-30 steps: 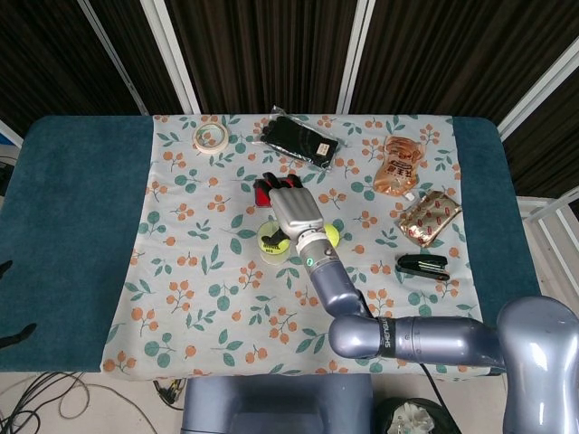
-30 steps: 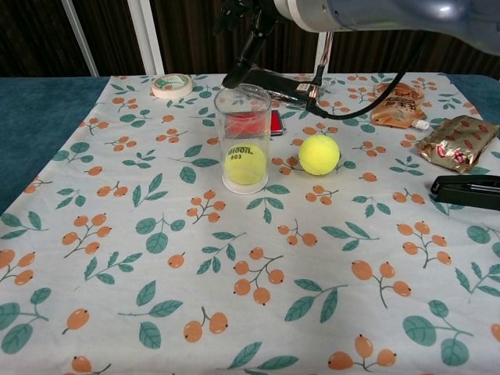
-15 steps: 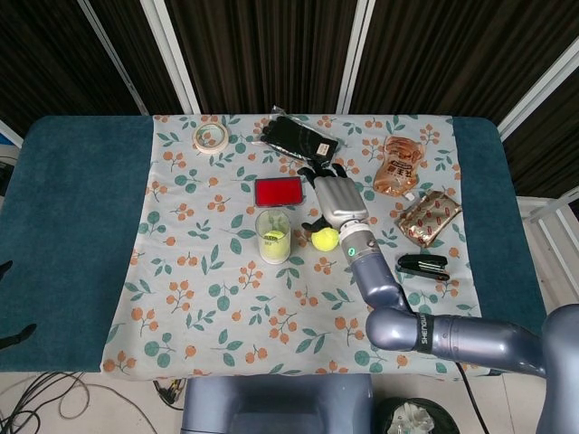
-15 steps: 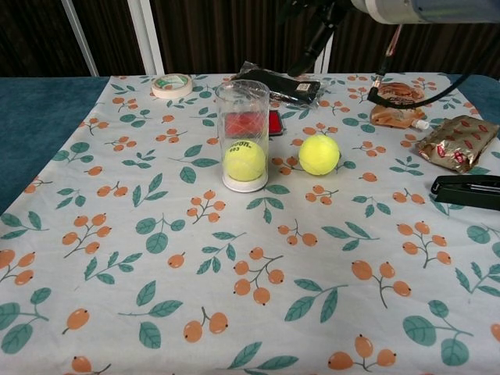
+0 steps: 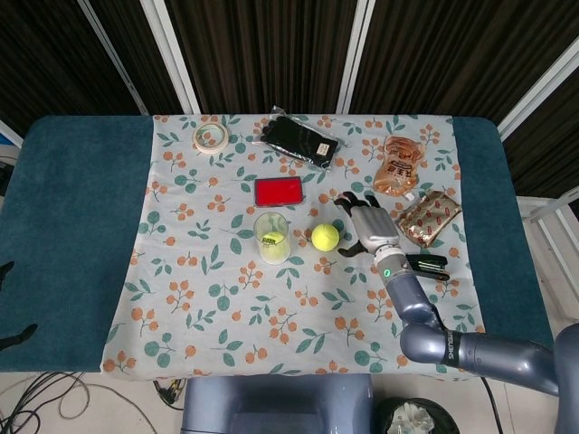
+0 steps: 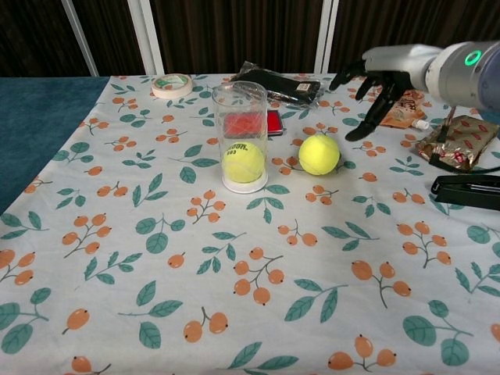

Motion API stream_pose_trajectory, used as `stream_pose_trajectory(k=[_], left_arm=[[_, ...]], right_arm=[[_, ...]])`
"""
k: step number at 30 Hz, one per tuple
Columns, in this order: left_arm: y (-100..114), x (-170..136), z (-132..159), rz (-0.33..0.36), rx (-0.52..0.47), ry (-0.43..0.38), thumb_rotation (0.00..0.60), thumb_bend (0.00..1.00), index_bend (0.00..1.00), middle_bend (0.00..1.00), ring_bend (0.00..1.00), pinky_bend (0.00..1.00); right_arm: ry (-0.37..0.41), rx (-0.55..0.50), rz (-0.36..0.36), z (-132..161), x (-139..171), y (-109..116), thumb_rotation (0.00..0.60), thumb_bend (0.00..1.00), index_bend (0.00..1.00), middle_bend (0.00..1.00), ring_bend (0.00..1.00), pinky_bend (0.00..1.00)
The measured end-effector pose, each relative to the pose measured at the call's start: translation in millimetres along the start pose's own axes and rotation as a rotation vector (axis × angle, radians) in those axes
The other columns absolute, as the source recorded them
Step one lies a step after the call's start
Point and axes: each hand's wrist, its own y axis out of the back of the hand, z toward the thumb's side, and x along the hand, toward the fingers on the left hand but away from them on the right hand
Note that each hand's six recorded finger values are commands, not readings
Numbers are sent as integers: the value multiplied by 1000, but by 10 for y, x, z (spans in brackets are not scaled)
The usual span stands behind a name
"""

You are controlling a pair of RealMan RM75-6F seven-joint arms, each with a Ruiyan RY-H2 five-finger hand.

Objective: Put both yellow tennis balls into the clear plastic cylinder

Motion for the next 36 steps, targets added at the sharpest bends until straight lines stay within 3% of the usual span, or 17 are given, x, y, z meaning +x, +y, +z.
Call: stream_pose_trajectory(k=[18,27,36], left_arm=[[-21,56,-43,-6,3,19,600,37,128,0,0,29],[-18,59,-49,-7,0,21,600,37,128,0,0,29],[-16,53,-47,-9,-2,20,600,37,127,0,0,29]], right_arm=[[-8,34,22,-103,-237,-599,600,252,200,82,201,0],[6,39,15,-9,-316,-670,600,258,224,82,201,0],[15,63,-11,136,-379,-657,600,384,241,105,259,0]])
